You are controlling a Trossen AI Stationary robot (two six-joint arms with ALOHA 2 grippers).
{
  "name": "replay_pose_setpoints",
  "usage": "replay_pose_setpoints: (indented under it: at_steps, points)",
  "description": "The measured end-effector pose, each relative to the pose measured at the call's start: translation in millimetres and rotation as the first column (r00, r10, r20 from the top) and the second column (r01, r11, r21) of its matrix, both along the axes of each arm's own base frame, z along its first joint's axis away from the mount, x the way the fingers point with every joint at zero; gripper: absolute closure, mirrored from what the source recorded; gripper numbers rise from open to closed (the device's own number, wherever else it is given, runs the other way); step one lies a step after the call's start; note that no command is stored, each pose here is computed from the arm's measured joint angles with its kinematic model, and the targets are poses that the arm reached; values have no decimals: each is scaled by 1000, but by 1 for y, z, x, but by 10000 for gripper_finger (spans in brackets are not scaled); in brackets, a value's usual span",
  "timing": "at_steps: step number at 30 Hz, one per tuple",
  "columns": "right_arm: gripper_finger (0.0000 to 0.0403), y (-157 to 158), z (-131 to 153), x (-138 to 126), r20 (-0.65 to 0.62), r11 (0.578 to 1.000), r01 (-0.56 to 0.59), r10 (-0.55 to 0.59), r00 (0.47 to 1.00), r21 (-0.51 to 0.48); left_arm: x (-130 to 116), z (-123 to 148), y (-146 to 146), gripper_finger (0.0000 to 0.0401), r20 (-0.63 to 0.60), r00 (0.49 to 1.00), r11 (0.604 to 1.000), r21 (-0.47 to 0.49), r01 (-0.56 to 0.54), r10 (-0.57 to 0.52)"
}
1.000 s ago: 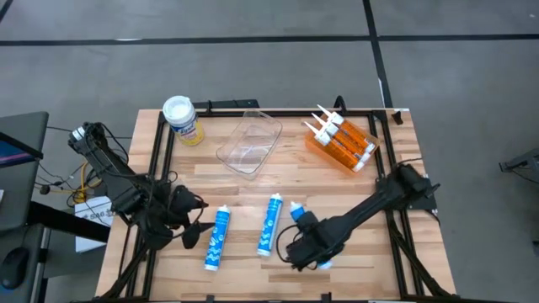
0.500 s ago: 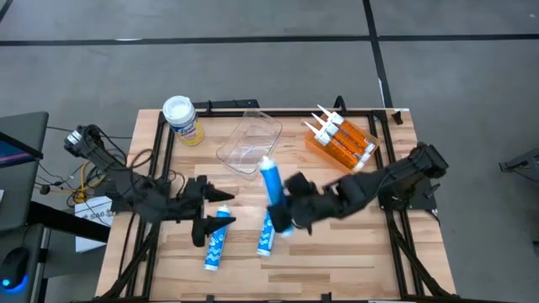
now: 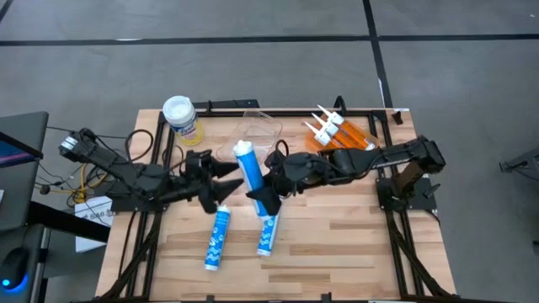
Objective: Pick & place silicon tubes, Sealant and Lysol wipes
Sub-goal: Put the right blue sealant into the transparent bin
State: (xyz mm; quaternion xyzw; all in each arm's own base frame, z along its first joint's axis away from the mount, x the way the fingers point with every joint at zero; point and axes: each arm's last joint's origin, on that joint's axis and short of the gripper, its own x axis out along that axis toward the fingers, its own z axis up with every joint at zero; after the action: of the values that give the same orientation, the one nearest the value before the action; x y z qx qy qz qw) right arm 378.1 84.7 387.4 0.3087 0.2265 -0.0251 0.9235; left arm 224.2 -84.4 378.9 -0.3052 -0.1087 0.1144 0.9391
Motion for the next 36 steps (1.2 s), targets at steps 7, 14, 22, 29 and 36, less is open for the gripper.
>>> replay_pose_setpoints:
  at_steps: [7,14,22,29,36]
  points:
    - [200,-2,3,-1,2,994,-109,109,994,31,3,0,11,66,10,997,996,-45,-73,73]
    - [200,-7,4,-1,10,993,-115,115,993,34,9,-3,12,66,14,997,994,-82,-78,79]
    - [200,-18,8,3,58,995,-95,93,994,29,27,-14,8,66,15,997,992,-104,-72,74]
    - [200,-27,10,5,78,996,-83,80,994,35,37,-21,9,66,26,996,986,-145,-85,90]
    - [200,-30,9,6,71,997,-71,69,995,33,41,-24,10,103,21,991,979,-165,-124,129]
